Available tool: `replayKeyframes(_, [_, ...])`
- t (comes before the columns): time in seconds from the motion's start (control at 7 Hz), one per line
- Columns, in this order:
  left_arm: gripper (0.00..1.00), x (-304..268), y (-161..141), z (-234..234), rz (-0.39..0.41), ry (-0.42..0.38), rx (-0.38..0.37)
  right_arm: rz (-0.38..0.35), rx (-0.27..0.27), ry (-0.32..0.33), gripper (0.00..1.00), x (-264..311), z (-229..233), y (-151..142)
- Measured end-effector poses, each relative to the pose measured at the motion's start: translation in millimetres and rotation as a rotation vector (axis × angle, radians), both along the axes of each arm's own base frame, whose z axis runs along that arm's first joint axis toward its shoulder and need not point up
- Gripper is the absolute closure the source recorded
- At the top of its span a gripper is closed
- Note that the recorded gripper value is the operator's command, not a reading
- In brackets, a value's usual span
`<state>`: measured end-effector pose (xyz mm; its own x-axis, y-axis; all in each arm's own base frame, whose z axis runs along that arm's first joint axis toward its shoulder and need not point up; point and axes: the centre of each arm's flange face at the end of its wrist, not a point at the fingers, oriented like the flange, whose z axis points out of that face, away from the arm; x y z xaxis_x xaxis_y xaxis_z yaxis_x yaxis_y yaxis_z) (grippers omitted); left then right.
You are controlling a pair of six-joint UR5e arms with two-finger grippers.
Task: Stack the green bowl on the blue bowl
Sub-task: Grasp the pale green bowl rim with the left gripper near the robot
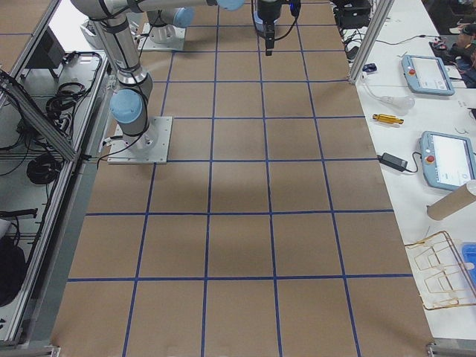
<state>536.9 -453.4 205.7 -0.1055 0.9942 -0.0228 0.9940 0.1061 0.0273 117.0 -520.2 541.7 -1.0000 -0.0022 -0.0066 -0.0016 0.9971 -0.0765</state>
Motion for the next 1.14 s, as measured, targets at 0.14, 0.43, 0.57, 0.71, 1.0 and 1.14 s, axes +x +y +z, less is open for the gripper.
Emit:
replayKeyframes(0.14, [1.0, 2, 1, -2, -0.008, 0.002, -0.003, 0.0, 0.0, 0.0, 0.0, 0, 0, 0])
replayKeyframes(0.43, [1.0, 1, 0, 2, -0.028, 0.005, -0.023, 0.0, 0.0, 0.0, 0.0, 0, 0, 0])
replayKeyframes(0.57, [1.0, 0, 0, 4, -0.03, 0.006, -0.028, 0.0, 0.0, 0.0, 0.0, 0, 0, 0])
replayKeyframes(0.71, [1.0, -1, 0, 5, -0.031, 0.007, -0.03, 0.0, -0.001, 0.0, 0.0, 0, 0, 0])
replayKeyframes(1.0, [1.0, -2, 1, 6, -0.032, 0.006, -0.032, 0.0, -0.001, 0.0, 0.0, 0, 0, 0])
replayKeyframes(1.14, [1.0, -2, 0, 11, -0.032, 0.001, -0.036, 0.0, -0.001, 0.0, 0.0, 0, 0, 0])
